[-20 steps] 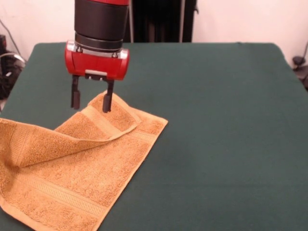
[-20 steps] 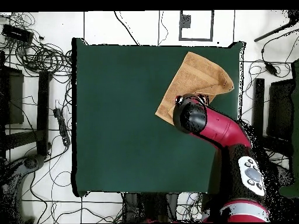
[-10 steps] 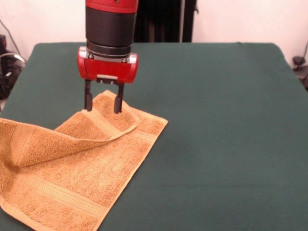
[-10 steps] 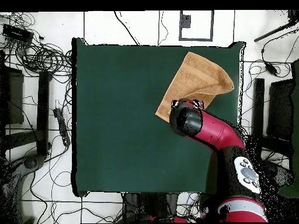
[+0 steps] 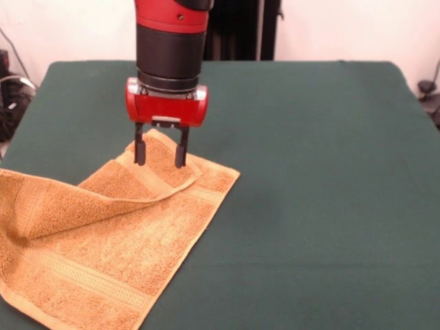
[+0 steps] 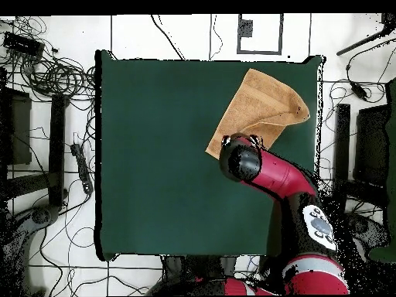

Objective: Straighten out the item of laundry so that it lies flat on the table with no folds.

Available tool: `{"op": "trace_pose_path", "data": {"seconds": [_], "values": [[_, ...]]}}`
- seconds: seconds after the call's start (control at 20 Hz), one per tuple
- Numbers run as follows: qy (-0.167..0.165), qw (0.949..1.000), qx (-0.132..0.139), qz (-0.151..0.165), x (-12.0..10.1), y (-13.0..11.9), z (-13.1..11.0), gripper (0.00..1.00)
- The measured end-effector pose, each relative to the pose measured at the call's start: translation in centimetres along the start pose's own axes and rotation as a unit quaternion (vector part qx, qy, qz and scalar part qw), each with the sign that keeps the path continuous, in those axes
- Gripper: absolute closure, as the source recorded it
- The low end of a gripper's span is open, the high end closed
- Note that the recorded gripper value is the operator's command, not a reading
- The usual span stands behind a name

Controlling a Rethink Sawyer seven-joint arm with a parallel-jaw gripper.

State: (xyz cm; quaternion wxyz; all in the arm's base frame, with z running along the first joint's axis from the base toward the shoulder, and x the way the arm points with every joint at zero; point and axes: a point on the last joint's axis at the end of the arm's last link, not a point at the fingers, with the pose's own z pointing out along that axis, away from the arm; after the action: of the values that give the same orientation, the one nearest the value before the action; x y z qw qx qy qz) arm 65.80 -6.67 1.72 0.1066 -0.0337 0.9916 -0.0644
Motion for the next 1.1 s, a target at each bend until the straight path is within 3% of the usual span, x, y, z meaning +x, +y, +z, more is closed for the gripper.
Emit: {"op": "trace_pose_path", "data": {"seconds": [1.1], "values": [[0.011, 0.9999, -0.007, 0.0, 0.99, 0.83, 0.65, 0.0]]}}
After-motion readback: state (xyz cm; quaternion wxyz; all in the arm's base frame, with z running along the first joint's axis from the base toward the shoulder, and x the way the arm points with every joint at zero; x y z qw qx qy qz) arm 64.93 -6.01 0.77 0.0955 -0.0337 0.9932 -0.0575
